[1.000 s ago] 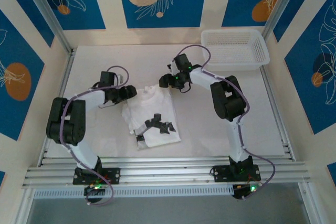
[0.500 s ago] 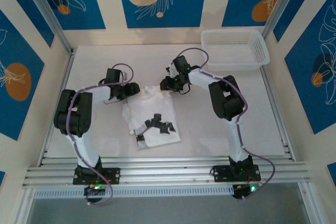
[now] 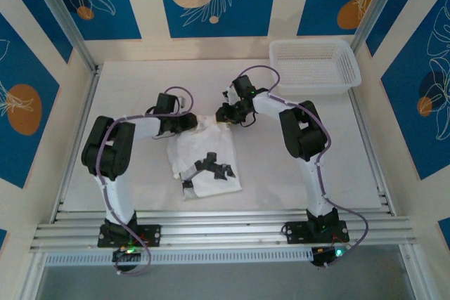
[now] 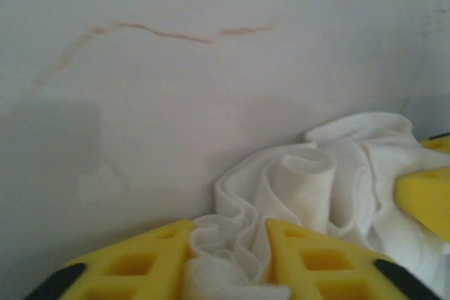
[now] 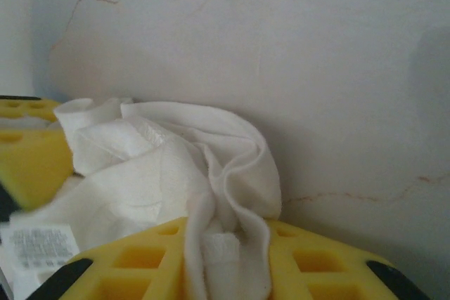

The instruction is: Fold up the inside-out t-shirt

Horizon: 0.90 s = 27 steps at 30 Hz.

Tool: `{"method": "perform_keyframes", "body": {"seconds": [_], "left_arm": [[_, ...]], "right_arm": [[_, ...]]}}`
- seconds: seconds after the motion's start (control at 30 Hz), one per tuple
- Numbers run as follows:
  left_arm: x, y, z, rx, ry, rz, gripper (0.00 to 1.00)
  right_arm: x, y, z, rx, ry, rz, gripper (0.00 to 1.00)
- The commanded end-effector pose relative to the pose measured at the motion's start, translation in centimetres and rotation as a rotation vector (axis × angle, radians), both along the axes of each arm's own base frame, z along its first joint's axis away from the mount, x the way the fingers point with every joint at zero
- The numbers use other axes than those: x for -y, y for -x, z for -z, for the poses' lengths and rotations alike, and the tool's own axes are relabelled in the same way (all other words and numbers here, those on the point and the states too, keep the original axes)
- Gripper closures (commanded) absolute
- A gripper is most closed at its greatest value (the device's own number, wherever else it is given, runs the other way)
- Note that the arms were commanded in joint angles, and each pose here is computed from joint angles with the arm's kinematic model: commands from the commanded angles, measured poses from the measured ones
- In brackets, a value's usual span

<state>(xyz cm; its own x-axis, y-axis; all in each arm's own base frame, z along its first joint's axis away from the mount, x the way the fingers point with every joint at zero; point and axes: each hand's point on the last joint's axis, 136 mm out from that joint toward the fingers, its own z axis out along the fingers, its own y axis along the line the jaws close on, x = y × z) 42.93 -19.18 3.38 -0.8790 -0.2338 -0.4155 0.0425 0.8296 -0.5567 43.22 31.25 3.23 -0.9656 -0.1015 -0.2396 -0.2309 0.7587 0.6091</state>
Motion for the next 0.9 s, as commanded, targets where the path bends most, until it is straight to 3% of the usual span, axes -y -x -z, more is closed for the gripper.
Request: {"method": "perform_keyframes", "body": {"seconds": [0.0, 0.1, 0.23, 0.33, 0.47, 0.57, 0.87], "left_arm": [[0.1, -0.9, -0.6, 0.014, -0.005, 0.002, 0.58], [-0.6, -1.1, 0.2, 0.000, -0.046, -0.030, 0.48], [-2.0, -1.6, 1.4, -0.026, -0.135, -0.075, 0.45], [-1.1, -2.2, 1.6, -0.023, -0.103, -0.044, 0.57], [-0.8, -2.7, 2.1, -0.040, -0.093, -0.050, 0.85], [-1.5, -2.9, 1.3, -0.029, -0.107, -0.072, 1.00], [-5.3, -2.3, -7.3, 0.091, -0.039, -0.205, 1.00]], "right_arm": [[0.0, 0.4, 0.5, -0.047, -0.014, -0.001, 0.70], [0.1, 0.3, 0.4, -0.047, -0.014, 0.001, 0.70], [0.3, 0.3, 0.3, -0.047, -0.012, 0.000, 0.70], [0.4, 0.3, 0.2, -0.049, -0.012, 0.004, 0.70], [0.5, 0.1, 0.0, -0.053, -0.018, 0.015, 0.71], [0.5, 0.0, -0.7, -0.049, -0.031, 0.020, 0.74], [1.3, -0.2, -7.5, 0.052, -0.120, 0.045, 0.83]]}}
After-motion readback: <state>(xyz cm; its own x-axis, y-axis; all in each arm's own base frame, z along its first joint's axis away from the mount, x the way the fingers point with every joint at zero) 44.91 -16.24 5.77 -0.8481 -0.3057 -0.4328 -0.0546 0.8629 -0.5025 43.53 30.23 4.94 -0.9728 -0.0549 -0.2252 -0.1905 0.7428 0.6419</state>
